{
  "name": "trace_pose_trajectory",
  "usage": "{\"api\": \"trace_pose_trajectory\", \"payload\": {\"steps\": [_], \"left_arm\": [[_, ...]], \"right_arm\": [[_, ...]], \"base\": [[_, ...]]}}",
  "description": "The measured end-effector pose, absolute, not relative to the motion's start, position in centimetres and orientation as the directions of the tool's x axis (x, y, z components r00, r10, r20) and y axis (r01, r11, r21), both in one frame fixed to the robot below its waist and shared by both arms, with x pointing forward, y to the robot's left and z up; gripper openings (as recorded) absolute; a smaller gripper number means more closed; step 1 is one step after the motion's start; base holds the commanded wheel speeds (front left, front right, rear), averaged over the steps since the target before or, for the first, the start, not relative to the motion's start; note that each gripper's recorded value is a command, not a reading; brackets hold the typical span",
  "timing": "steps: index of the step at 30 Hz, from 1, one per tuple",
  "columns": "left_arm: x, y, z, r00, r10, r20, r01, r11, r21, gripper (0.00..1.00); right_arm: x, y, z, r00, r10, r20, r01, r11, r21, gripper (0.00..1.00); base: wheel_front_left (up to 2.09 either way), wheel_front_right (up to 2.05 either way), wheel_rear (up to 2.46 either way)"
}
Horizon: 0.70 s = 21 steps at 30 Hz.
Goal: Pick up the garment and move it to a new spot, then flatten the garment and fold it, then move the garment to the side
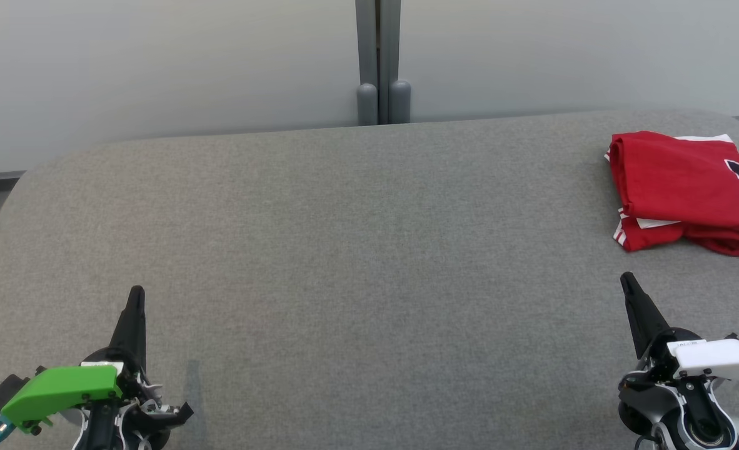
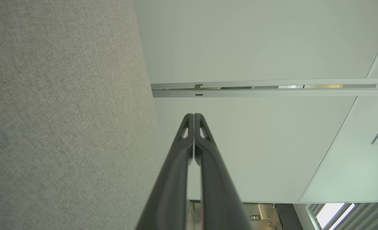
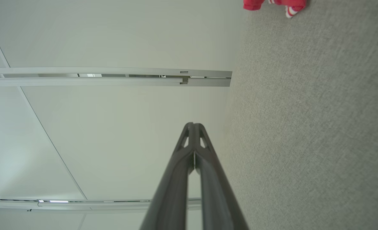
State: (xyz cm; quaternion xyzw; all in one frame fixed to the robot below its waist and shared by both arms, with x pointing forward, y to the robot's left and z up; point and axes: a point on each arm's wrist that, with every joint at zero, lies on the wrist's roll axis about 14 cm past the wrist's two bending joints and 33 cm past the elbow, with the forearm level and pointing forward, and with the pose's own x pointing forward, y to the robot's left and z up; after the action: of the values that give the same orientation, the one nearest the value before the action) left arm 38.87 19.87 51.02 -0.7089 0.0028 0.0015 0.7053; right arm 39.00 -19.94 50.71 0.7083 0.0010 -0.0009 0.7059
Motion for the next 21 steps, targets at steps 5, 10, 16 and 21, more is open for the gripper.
{"api": "trace_pose_trajectory", "payload": {"steps": [5,10,16,21], "left_arm": [[38.88,19.89,51.04,1.000,-0.001,-0.006,-0.006,-0.006,-1.000,0.00],[38.87,19.90,51.04,1.000,-0.001,-0.006,-0.006,-0.006,-1.000,0.00],[38.88,19.90,51.04,1.000,-0.001,-0.006,-0.006,-0.006,-1.000,0.00],[38.88,19.90,51.04,1.000,-0.001,-0.005,-0.005,-0.006,-1.000,0.00]], "right_arm": [[39.01,-19.94,50.74,1.000,0.000,-0.002,0.002,-0.006,1.000,0.00],[39.01,-19.94,50.75,1.000,0.000,-0.001,0.001,-0.006,1.000,0.00],[39.02,-19.94,50.74,1.000,0.000,-0.001,0.001,-0.006,1.000,0.00],[39.02,-19.94,50.74,1.000,0.000,-0.001,0.001,-0.006,1.000,0.00]], "base": [[0.00,0.00,0.00],[0.00,0.00,0.00],[0.00,0.00,0.00],[0.00,0.00,0.00]]}}
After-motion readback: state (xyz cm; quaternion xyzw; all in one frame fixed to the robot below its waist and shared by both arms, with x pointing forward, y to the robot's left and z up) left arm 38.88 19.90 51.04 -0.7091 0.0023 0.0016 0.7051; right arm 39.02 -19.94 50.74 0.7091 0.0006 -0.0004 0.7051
